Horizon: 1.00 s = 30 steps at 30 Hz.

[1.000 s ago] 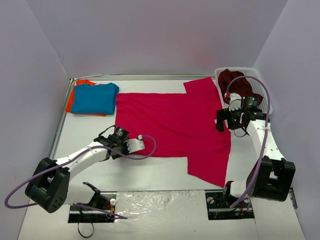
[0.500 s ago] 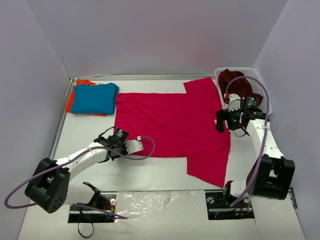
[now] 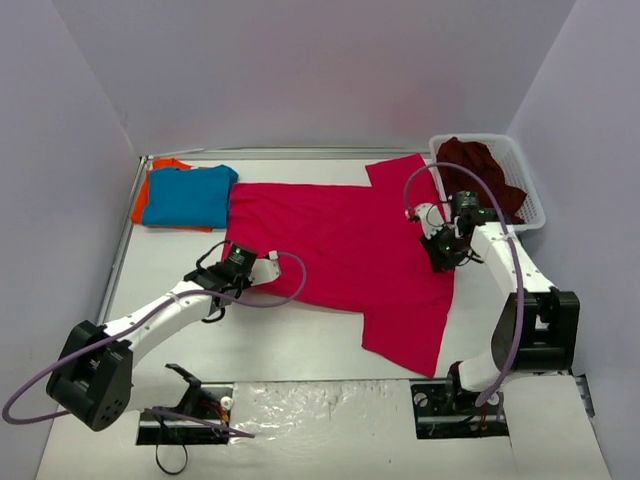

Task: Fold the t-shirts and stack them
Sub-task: Grap the side of the flattened tshirt closest away from the robot with both arms

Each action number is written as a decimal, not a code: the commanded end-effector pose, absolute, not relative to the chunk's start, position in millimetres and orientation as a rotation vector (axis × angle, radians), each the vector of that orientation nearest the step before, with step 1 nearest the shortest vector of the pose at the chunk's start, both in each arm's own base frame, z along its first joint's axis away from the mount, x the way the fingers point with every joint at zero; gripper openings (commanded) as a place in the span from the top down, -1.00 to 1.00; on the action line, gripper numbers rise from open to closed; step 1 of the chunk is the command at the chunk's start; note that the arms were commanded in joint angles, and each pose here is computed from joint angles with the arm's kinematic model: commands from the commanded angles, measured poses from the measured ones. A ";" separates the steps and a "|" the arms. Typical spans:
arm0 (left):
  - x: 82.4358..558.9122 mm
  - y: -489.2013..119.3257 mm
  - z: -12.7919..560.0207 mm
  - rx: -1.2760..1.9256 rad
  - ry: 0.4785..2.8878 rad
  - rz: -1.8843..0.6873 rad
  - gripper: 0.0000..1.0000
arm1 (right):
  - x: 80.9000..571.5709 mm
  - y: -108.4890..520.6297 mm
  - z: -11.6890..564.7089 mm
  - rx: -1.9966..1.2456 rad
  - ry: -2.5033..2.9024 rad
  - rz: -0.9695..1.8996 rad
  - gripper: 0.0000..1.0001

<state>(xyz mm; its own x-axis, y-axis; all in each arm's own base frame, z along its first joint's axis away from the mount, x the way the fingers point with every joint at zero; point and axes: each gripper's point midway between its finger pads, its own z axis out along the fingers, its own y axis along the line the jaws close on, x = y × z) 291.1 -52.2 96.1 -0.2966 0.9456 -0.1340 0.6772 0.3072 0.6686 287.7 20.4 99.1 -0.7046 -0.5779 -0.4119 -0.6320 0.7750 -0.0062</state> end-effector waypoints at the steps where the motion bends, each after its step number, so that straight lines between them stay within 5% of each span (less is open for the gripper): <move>1: 303.4 -48.4 107.5 1.358 2.072 0.774 0.95 | 268.0 24.6 61.4 -1.046 2.738 0.265 1.00; 30: 343.0 19.9 109.6 1.013 2.249 0.970 0.95 | 390.1 97.6 -20.7 -1.107 2.843 0.337 1.00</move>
<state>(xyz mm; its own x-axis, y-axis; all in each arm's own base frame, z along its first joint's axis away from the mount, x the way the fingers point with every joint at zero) 333.0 6.3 91.1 -0.5570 0.8215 -0.1217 0.5144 0.4563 0.7261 372.1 86.1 6.8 -0.7524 -0.6439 -0.1391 -0.6583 0.7270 0.1952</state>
